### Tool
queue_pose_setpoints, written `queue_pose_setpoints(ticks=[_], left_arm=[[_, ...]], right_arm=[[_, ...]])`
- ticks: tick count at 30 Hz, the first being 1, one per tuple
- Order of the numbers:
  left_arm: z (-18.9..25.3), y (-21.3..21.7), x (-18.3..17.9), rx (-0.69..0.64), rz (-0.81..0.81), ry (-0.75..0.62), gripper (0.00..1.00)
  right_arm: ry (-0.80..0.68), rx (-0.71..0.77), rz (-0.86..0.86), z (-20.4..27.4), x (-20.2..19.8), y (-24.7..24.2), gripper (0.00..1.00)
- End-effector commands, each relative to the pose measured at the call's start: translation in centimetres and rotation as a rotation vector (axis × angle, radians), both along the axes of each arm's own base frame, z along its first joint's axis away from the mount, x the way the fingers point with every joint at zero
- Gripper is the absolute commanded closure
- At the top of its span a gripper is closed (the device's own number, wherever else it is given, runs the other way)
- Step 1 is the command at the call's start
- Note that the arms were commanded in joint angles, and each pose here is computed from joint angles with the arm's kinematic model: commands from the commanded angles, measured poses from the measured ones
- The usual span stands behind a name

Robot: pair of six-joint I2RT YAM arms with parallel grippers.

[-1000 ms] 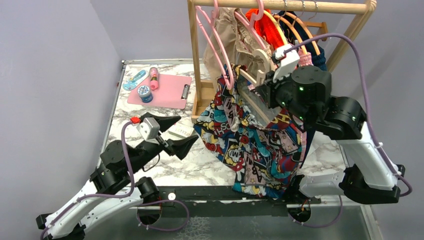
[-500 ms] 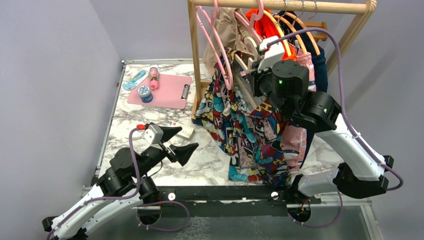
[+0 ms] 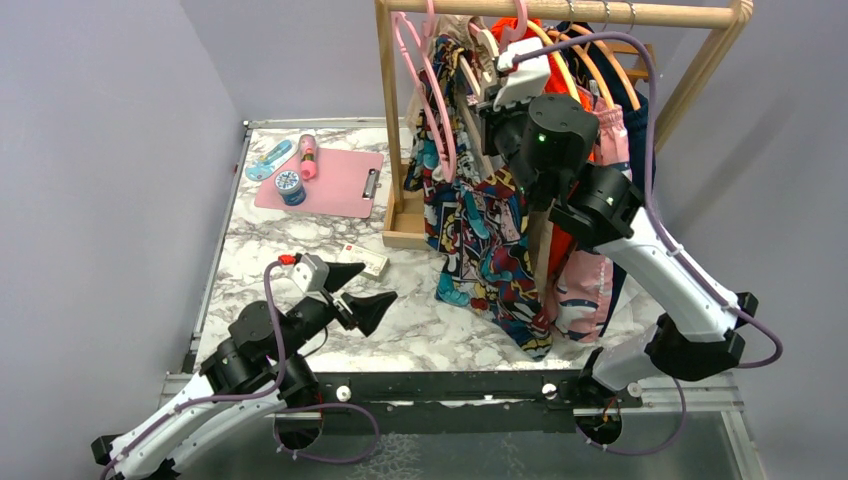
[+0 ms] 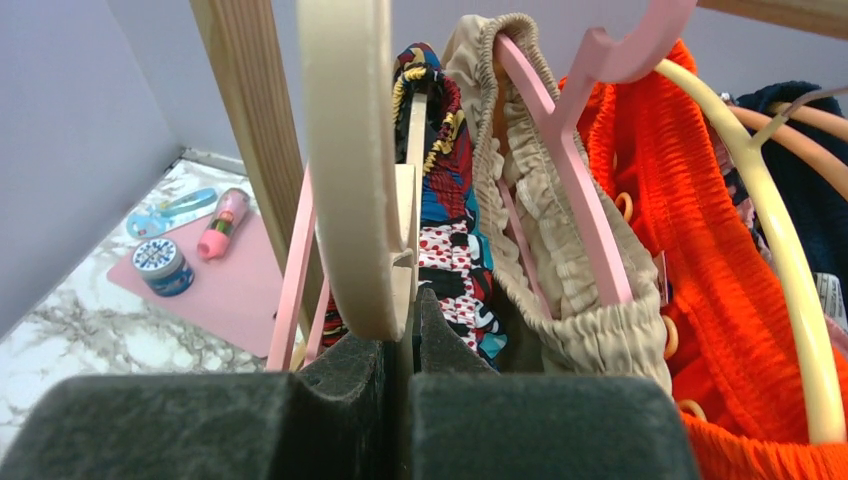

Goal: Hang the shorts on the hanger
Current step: Place the hanger at the clothesline.

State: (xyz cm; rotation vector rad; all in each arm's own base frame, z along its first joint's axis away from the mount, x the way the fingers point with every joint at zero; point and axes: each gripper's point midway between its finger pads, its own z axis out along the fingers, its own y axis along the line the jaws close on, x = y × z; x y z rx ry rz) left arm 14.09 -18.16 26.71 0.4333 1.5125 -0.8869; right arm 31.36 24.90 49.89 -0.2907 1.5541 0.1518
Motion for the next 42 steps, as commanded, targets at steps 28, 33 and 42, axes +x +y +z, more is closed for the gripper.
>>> queue_pose_setpoints(ticks=[28,33,42], left_arm=[[-1.2,0.8,0.6,-0.007,0.057,0.03,0.01],[-1.2,0.8,0.5,-0.009,0.056,0.032,0.01],[-1.2,0.9,0.6,-0.01,0.061,0.03,0.01]], right_arm=[[-0.151,0.202,-0.042,5.4,6.0,-1.7,0.99],[-0.144,0.244,-0.057,5.3,8.4,-1.4,0.99],[-0.136,0.274,-0.02,5.1,10.0,0.5,0.99]])
